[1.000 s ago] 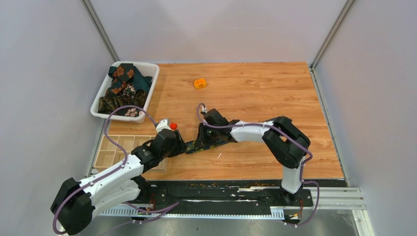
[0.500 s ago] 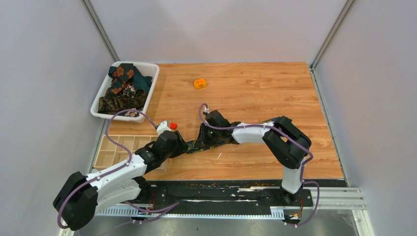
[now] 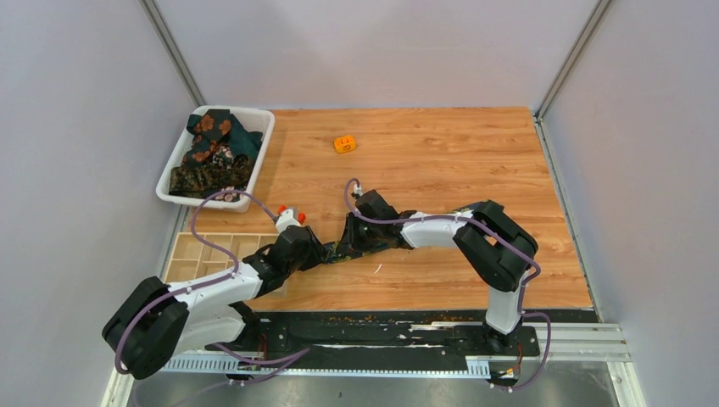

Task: Roll the ties
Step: Roll the tie at the center of the board.

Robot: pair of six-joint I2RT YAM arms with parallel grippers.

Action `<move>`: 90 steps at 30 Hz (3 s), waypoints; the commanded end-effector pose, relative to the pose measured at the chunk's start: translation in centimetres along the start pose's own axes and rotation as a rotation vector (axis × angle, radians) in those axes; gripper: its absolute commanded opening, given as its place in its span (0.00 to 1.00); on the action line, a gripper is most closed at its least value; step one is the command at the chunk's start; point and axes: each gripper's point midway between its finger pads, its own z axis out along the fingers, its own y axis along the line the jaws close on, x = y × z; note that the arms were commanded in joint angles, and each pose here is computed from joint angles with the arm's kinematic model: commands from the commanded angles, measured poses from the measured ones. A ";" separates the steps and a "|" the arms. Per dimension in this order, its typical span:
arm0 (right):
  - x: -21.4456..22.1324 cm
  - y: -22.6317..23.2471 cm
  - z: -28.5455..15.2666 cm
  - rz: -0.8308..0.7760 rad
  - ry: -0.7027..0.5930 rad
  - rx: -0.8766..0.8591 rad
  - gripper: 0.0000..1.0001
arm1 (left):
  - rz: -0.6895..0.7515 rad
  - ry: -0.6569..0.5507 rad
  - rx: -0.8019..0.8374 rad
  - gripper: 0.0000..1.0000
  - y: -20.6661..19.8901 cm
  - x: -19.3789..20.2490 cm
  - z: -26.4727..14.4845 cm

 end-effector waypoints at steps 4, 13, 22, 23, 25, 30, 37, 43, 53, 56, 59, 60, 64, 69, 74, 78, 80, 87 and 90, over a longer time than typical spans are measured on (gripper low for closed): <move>1.6 -2.9 -0.3 -0.004 0.028 0.111 0.00 | 0.024 -0.005 0.017 0.30 0.2 0.4 0.9; 0.3 -1.4 -1.4 -0.048 0.006 0.102 0.10 | 0.073 -0.009 -0.006 0.00 0.5 0.0 0.2; -2.8 2.0 -4.1 -0.158 -0.042 0.088 0.32 | 0.124 -0.017 -0.057 0.00 1.1 -0.9 -0.9; -3.1 2.3 -4.4 -0.165 -0.047 0.084 0.32 | 0.127 -0.019 -0.059 0.00 1.2 -1.0 -1.1; -3.4 3.0 -4.8 -0.176 -0.055 0.077 0.31 | 0.133 -0.026 -0.064 0.00 1.1 -1.4 -1.4; -3.5 4.1 -4.3 -0.192 -0.051 0.057 0.20 | 0.151 -0.031 -0.072 0.00 0.9 -2.0 -2.0; -2.6 4.4 -2.2 -0.192 -0.020 0.046 0.07 | 0.164 -0.030 -0.062 0.00 0.3 -2.4 -2.7; -2.2 3.7 -0.8 -0.183 -0.003 0.062 0.03 | 0.175 -0.027 -0.058 0.00 0.0 -2.7 -3.2; -1.0 4.0 0.9 -0.180 0.033 0.038 0.02 | 0.178 -0.021 -0.041 0.00 -0.9 -3.2 -3.8; -0.7 4.3 1.2 -0.180 0.039 0.028 0.02 | 0.181 -0.020 -0.039 0.00 -1.2 -3.4 -3.9; -0.2 4.7 1.7 -0.185 0.049 0.023 0.02 | 0.188 -0.019 -0.029 0.00 -1.6 -3.6 -4.0; -0.1 4.8 1.9 -0.186 0.053 0.021 0.02 | 0.192 -0.016 -0.029 0.00 -1.7 -3.6 -4.0; 0.2 4.9 2.2 -0.199 0.060 0.035 0.02 | 0.207 -0.010 -0.035 0.00 -1.9 -3.8 -4.1; -1.3 4.1 0.2 -0.232 0.013 0.100 0.02 | 0.233 -0.013 -0.078 0.00 -1.0 -4.0 -4.3; -2.4 5.2 -1.9 -0.251 -0.033 0.098 0.03 | 0.238 -0.011 -0.092 0.00 -0.5 -3.8 -4.1; -2.3 5.9 -2.1 -0.247 -0.027 0.072 0.04 | 0.236 -0.008 -0.087 0.00 -0.6 -3.7 -4.0; -1.9 6.1 -1.6 -0.245 -0.015 0.058 0.04 | 0.236 -0.004 -0.082 0.00 -0.8 -3.6 -4.0; -0.4 6.4 0.7 -0.240 0.034 0.033 0.04 | 0.234 0.000 -0.066 0.00 -1.4 -3.7 -4.1; 0.0 6.4 1.6 -0.239 0.048 0.026 0.03 | 0.237 0.004 -0.057 0.00 -1.6 -3.8 -4.2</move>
